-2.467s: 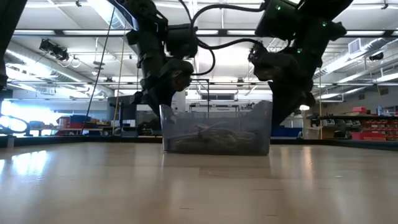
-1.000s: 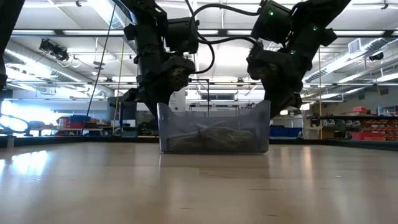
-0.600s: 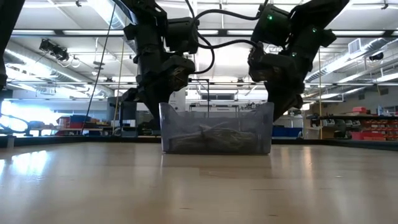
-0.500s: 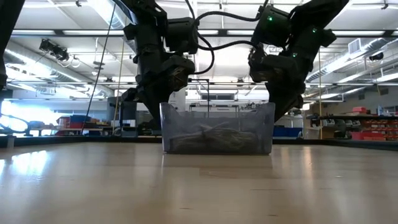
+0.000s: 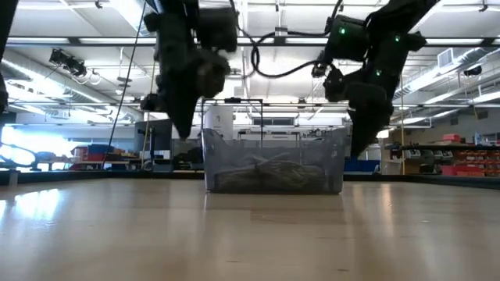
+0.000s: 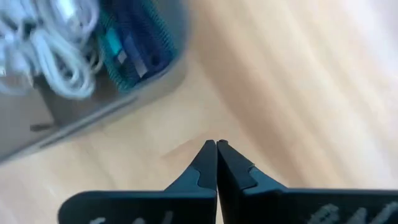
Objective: Pick and place USB-C Cables
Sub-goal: Return to Home Position
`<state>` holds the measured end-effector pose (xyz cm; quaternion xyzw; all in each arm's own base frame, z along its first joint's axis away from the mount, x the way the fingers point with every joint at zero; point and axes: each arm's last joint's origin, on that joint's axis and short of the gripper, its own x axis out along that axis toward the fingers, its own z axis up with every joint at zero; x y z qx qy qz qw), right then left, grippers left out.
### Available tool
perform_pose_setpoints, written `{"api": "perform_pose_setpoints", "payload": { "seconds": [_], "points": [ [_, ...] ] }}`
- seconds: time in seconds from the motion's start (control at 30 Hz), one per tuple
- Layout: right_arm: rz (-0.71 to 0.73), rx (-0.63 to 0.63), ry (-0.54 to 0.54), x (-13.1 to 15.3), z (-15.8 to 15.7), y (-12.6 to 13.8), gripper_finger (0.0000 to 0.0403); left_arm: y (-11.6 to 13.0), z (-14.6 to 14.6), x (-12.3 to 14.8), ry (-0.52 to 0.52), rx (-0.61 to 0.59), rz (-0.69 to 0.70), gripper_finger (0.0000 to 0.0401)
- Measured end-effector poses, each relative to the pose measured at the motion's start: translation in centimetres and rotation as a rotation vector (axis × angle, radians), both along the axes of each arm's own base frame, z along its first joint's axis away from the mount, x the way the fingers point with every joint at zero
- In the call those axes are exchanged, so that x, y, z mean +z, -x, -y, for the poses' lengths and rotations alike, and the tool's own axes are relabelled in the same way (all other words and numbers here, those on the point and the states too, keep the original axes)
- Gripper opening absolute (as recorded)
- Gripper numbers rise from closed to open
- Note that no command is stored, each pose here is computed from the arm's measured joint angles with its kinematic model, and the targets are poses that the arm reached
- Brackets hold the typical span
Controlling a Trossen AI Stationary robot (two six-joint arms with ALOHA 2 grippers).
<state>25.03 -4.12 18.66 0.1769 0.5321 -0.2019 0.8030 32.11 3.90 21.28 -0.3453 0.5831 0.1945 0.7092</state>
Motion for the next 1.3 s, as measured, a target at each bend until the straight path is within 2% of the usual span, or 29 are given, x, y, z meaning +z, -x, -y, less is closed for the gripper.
{"api": "perform_pose_setpoints", "payload": {
  "seconds": [0.07,0.13,0.27,0.43,0.57,0.63,0.77,0.97,1.13,1.2,1.3],
  "points": [
    [0.036,0.001,0.025,1.9,0.3,0.5,0.0,0.6,0.4,1.9,-0.027,-0.022,0.051,0.0004],
    [0.125,0.01,0.056,4.5,0.5,0.9,0.0,1.4,0.8,4.6,-0.109,-0.042,0.128,0.0004],
    [0.358,0.006,0.178,11.2,0.5,3.1,0.0,3.9,1.7,10.0,-0.373,-0.048,0.305,0.0004],
    [0.675,-0.041,0.321,19.2,-0.5,9.5,0.0,9.0,2.9,15.3,-0.603,0.043,0.491,0.0004],
    [0.925,-0.081,0.367,22.9,-1.7,15.9,0.0001,13.1,3.8,17.4,-0.703,0.069,0.597,0.0004],
    [1.035,-0.087,0.376,23.9,-2.3,18.9,0.0005,14.6,4.1,17.9,-0.725,0.059,0.646,0.0004],
    [1.224,-0.052,0.369,24.5,-3.4,24.1,0.0021,16.0,4.6,18.2,-0.735,0.028,0.751,0.0004],
    [1.421,0.138,0.297,23.9,-5.0,29.4,0.003,16.8,4.6,18.0,-0.688,0.066,0.752,0.0005],
    [1.462,0.366,0.221,23.3,-5.9,31.0,0.0029,17.2,4.7,17.3,-0.612,0.036,0.698,0.0015],
    [1.441,0.398,0.209,23.0,-6.0,31.0,0.0029,17.2,4.7,17.3,-0.644,0.04,0.688,0.0018],
    [1.366,0.392,0.189,22.2,-6.0,30.6,0.0029,16.8,4.7,17.5,-0.737,-0.074,0.71,0.0018]
  ]
}}
